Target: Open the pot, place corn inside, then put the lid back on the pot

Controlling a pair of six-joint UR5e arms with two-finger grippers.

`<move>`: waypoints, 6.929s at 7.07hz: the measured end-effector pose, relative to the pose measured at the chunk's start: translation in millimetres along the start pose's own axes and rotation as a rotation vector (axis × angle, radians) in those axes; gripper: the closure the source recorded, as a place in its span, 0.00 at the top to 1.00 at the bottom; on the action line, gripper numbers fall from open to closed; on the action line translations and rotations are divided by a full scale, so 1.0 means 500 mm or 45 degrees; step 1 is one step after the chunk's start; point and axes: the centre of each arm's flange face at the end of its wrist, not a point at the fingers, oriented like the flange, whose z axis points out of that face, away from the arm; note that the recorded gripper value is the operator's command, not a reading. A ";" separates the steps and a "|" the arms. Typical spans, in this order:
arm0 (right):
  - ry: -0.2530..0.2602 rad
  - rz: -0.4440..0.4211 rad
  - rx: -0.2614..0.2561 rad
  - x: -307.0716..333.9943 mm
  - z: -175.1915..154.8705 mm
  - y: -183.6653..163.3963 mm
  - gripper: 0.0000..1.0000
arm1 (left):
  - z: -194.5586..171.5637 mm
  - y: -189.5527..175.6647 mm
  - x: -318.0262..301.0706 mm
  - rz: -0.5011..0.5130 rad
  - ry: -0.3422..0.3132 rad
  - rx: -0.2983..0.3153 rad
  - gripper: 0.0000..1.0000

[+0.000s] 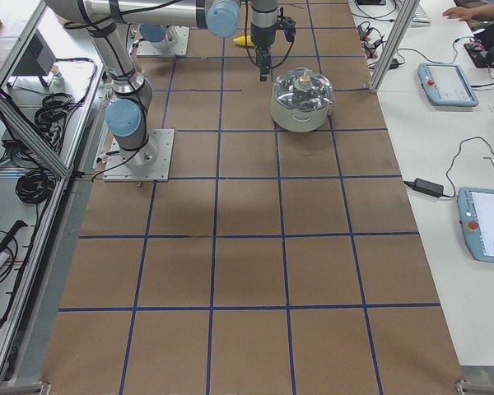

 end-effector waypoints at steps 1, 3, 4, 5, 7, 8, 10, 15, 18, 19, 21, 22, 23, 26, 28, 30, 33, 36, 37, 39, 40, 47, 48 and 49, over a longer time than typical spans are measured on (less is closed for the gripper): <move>-0.002 0.002 0.003 -0.001 -0.002 0.006 1.00 | -0.001 0.003 0.000 0.000 -0.001 -0.020 1.00; -0.008 0.006 0.015 -0.007 -0.008 0.030 1.00 | 0.002 0.004 0.000 -0.001 -0.002 -0.036 1.00; -0.016 0.010 0.024 -0.009 -0.013 0.033 1.00 | 0.004 0.005 0.000 0.000 -0.002 -0.039 1.00; -0.043 0.036 0.046 -0.013 -0.017 0.015 1.00 | 0.006 0.005 -0.001 -0.001 0.000 -0.041 1.00; -0.100 0.030 0.077 -0.058 -0.002 -0.086 1.00 | 0.007 0.001 -0.002 -0.004 0.002 -0.042 1.00; -0.100 -0.027 0.102 -0.109 0.017 -0.155 1.00 | 0.008 -0.001 -0.002 -0.009 0.002 -0.041 1.00; -0.099 -0.102 0.128 -0.184 0.079 -0.301 0.98 | 0.007 -0.003 -0.002 -0.014 0.007 -0.038 1.00; -0.050 -0.106 0.047 -0.198 0.223 -0.397 0.95 | 0.019 -0.007 -0.003 -0.008 0.001 -0.018 1.00; 0.004 -0.103 0.027 -0.189 0.240 -0.395 0.83 | 0.047 -0.024 -0.007 -0.005 -0.002 -0.047 1.00; 0.005 -0.101 0.024 -0.189 0.240 -0.394 0.79 | 0.055 -0.027 -0.008 -0.006 -0.001 -0.057 1.00; 0.005 -0.100 0.021 -0.189 0.234 -0.390 0.46 | 0.063 -0.028 -0.014 -0.012 0.000 -0.066 1.00; 0.003 -0.100 0.020 -0.190 0.232 -0.389 0.35 | 0.072 -0.031 -0.021 -0.016 0.002 -0.077 1.00; 0.000 -0.101 0.014 -0.190 0.232 -0.387 0.27 | 0.091 -0.032 -0.035 -0.006 0.006 -0.101 1.00; -0.009 -0.116 -0.017 -0.191 0.220 -0.377 0.20 | 0.224 -0.043 -0.163 -0.022 0.035 -0.129 1.00; -0.010 -0.124 -0.017 -0.184 0.158 -0.353 0.21 | 0.318 -0.052 -0.185 -0.022 0.031 -0.118 1.00; -0.012 -0.131 -0.015 -0.174 0.072 -0.303 0.20 | 0.407 -0.075 -0.186 -0.015 0.052 -0.186 1.00; -0.013 -0.114 -0.048 -0.103 -0.062 -0.155 0.21 | 0.519 -0.108 -0.185 -0.002 0.077 -0.276 1.00; -0.046 -0.023 -0.079 -0.026 -0.053 -0.015 0.20 | 0.674 -0.096 -0.175 0.003 0.093 -0.337 0.87; -0.075 -0.013 -0.088 -0.028 -0.033 0.002 0.20 | 0.705 -0.080 -0.169 0.009 0.085 -0.314 0.47; -0.083 -0.012 -0.095 -0.025 -0.021 0.010 0.20 | 0.711 -0.057 -0.163 0.011 0.077 -0.287 0.13; -0.080 -0.012 -0.094 -0.025 -0.021 0.012 0.20 | 0.695 -0.055 -0.158 0.001 0.070 -0.264 0.09; -0.049 -0.005 -0.114 -0.016 -0.017 0.015 0.20 | 0.370 -0.174 0.364 0.064 0.157 0.053 0.09; -0.036 -0.005 -0.117 -0.014 -0.016 0.015 0.20 | 0.327 -0.187 0.438 0.109 0.172 0.092 0.10; -0.031 -0.005 -0.120 -0.013 -0.015 0.016 0.20 | 0.293 -0.203 0.503 0.140 0.184 0.124 0.11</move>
